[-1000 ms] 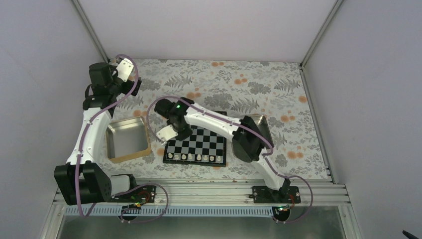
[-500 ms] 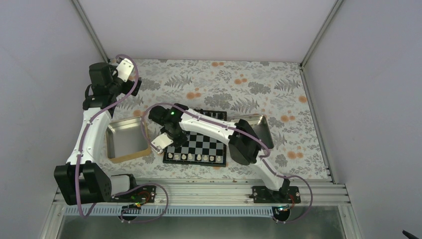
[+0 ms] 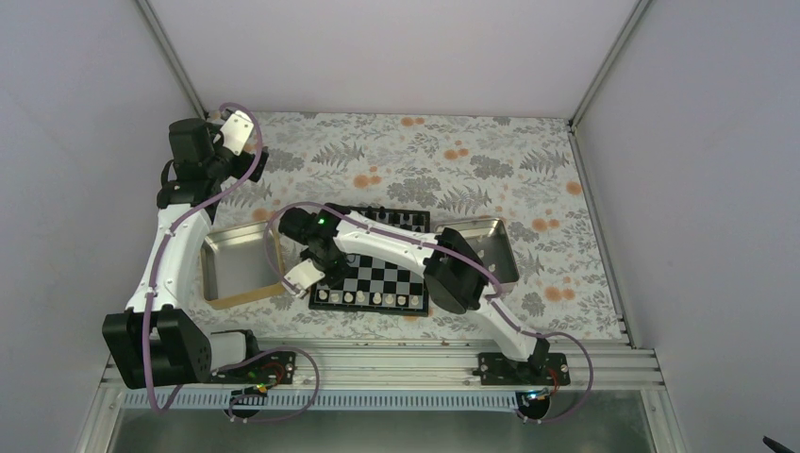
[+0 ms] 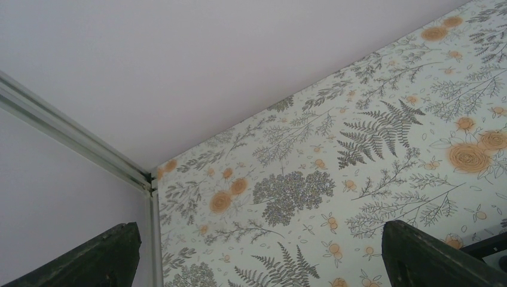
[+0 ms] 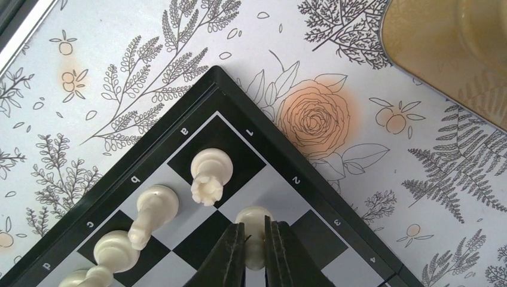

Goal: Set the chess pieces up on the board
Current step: Place the chess piece on the chessboard.

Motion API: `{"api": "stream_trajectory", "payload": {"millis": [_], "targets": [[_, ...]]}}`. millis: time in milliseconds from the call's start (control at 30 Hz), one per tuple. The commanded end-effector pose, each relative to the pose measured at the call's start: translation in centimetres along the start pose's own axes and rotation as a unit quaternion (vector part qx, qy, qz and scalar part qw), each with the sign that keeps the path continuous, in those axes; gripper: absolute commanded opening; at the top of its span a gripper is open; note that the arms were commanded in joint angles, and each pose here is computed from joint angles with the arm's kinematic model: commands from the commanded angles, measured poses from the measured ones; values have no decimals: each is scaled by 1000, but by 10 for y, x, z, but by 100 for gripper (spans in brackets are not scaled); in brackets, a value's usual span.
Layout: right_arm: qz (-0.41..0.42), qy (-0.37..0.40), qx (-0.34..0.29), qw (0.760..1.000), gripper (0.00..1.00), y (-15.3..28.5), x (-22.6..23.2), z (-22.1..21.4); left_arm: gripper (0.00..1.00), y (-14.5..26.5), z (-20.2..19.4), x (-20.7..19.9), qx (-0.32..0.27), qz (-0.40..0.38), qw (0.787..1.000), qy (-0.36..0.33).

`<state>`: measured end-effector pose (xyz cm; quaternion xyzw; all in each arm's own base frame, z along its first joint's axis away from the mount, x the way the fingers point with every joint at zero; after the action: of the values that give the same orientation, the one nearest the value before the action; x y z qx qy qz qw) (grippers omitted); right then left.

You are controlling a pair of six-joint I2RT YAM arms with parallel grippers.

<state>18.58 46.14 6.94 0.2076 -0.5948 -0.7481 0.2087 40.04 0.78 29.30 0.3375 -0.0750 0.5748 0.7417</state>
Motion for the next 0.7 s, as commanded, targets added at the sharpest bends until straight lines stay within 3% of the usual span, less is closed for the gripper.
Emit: {"api": "stream_trajectory", "payload": {"millis": [0,267,400,533,667], "targets": [[-5,14,-15,1000,11,0,0,11,100,7,10,4,-22,7,1000,-2],[-25,13,-16,999,22,9,-6,11,100,8,11,4,-24,7,1000,-2],[-33,2,-9,999,23,18,-8,5,100,10,12,5,-24,7,1000,-2],[-47,-27,-13,998,23,50,-7,-10,100,10,13,6,-25,8,1000,-2],[-79,-90,-4,993,24,91,-4,-56,100,13,14,6,-26,10,1000,-3]]}}
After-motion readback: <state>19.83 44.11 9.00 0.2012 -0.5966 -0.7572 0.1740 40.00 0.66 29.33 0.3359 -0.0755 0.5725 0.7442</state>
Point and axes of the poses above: each gripper's point midway between its finger pads, its own y axis back along the fingers, its own x axis along the line the jaws close on, z = x × y, the point moved 1 cm from there along y, back along the fingers, and after that the axes turned 11 degrees about -y, right-handed, at the moved point
